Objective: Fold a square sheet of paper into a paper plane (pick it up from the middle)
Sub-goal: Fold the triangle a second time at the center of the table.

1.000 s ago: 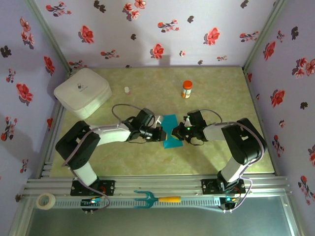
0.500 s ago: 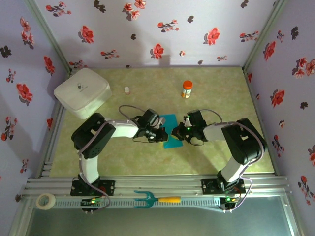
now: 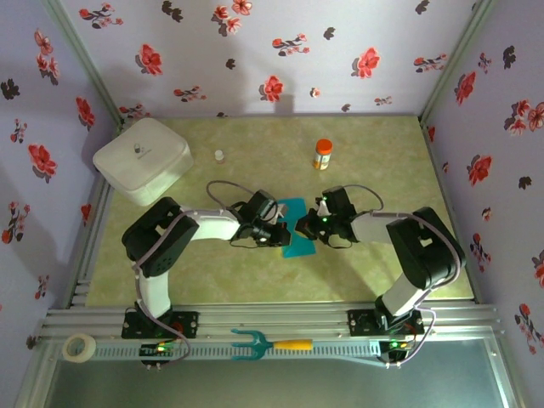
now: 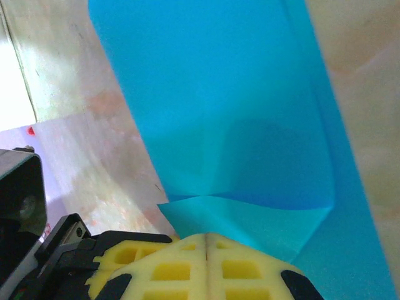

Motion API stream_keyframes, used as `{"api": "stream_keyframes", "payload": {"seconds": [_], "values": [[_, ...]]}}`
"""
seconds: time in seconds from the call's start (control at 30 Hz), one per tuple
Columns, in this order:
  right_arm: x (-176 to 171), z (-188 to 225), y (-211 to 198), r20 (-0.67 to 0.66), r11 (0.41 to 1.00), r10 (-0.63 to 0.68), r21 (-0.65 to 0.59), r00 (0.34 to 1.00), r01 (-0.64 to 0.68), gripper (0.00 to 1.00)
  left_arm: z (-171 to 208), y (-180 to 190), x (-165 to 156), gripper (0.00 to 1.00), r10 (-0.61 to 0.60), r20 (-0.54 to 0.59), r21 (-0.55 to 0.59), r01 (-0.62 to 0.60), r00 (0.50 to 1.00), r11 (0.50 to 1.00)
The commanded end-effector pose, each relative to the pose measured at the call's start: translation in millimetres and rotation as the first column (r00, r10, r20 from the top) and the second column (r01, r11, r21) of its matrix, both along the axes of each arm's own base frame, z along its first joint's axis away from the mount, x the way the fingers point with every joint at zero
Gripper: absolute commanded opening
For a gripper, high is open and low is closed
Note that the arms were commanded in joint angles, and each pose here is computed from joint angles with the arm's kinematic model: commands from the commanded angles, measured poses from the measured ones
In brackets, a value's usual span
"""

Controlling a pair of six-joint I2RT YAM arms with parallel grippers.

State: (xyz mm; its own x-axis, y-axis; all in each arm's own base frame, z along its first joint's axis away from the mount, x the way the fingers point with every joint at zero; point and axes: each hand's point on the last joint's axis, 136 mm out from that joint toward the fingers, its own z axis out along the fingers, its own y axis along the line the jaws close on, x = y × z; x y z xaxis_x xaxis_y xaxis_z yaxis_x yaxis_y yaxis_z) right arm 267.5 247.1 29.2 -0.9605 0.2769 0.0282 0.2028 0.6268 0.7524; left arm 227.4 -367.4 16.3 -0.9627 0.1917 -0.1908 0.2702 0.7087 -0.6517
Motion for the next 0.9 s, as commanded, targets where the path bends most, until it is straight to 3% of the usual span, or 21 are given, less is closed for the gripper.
{"api": "stream_keyframes", "payload": {"seconds": [0.0, 0.17, 0.47, 0.73, 0.87], "values": [[-6, -20, -5, -0.039, 0.997, 0.030, -0.070, 0.999, -0.033, 0.03, -40, 37, -22, 0.00, 0.004, -0.066, 0.196, 0.009, 0.998, 0.981], [2, -35, -32, -0.061, 0.990, -0.028, -0.143, 0.998, 0.019, 0.02, -42, 39, -24, 0.00, -0.002, -0.070, 0.207, 0.017, 0.998, 0.978], [38, -25, -60, -0.030, 0.987, -0.121, -0.110, 0.992, 0.118, 0.02, -48, 41, -26, 0.00, -0.003, -0.083, 0.216, 0.021, 0.997, 0.976], [39, 20, -43, 0.061, 0.995, -0.090, -0.038, 0.994, 0.093, 0.04, -41, 39, -24, 0.00, -0.010, -0.066, 0.199, 0.022, 0.998, 0.980], [25, 14, -23, 0.033, 0.999, -0.028, -0.033, 0.999, 0.029, 0.03, -35, 35, -21, 0.00, -0.015, -0.057, 0.187, 0.025, 0.998, 0.982]]}}
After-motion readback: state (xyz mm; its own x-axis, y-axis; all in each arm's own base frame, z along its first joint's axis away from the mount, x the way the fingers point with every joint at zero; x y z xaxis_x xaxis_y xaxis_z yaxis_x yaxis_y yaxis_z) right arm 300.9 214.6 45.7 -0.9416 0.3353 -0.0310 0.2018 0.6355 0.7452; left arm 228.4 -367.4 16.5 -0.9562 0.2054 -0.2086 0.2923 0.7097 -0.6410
